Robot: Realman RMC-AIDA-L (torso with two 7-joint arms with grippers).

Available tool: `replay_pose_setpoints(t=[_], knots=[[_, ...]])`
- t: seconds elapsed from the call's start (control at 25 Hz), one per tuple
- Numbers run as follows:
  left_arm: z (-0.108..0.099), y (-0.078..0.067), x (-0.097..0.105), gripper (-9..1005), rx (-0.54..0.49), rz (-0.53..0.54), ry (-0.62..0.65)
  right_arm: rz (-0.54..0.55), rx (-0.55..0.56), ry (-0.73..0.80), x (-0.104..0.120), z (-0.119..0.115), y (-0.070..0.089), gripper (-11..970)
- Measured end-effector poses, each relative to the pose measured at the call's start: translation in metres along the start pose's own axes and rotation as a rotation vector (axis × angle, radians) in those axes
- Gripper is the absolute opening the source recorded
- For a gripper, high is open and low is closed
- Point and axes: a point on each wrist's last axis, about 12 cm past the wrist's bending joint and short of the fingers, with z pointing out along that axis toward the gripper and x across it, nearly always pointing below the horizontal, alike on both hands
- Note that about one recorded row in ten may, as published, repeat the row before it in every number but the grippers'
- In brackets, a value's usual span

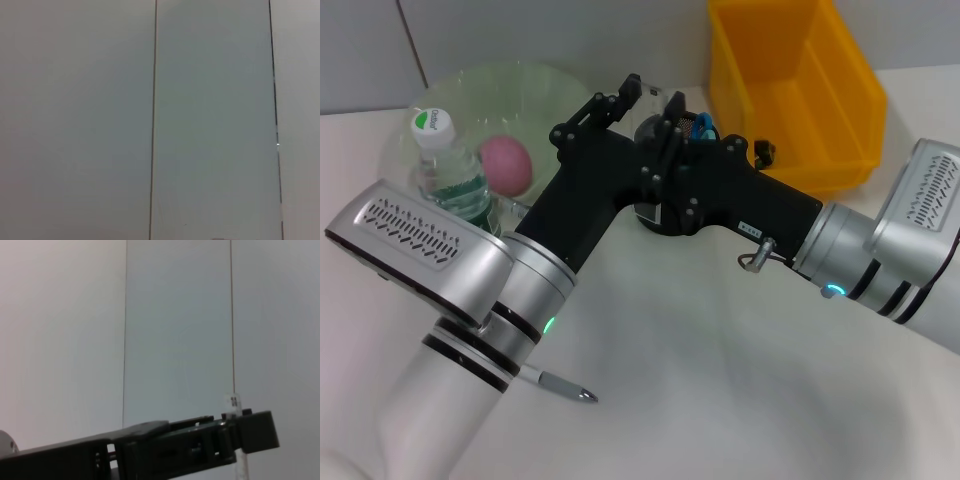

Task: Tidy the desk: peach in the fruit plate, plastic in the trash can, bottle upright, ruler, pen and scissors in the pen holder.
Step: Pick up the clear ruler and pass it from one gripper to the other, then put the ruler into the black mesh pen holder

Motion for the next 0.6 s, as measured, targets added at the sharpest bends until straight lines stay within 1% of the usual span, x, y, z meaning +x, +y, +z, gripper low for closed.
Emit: replay_pose_setpoints(t=[0.24,0.44,0.56,0.6], knots=[[0.001,-0.001,-0.001,449,0.009,-0.019,-0.003,-0.002,0.002,0.002,0.000,-0.002,-0.001,26],[0.001,-0.002,-0.001,603,0.014,-0.028,-0.008,-0.008,0.020,-0.015,-0.002,-0.003,-0.003,36],[0.000,-0.003,-0.002,691,0.018,-0.034,-0.014,-0.019,0.061,-0.051,-0.007,-0.006,-0.011,43],[-0.005,-0.003,-0.003,720,0.035,-0.070,-0.034,-0.027,0.080,-0.065,-0.009,-0.006,-0.013,45]])
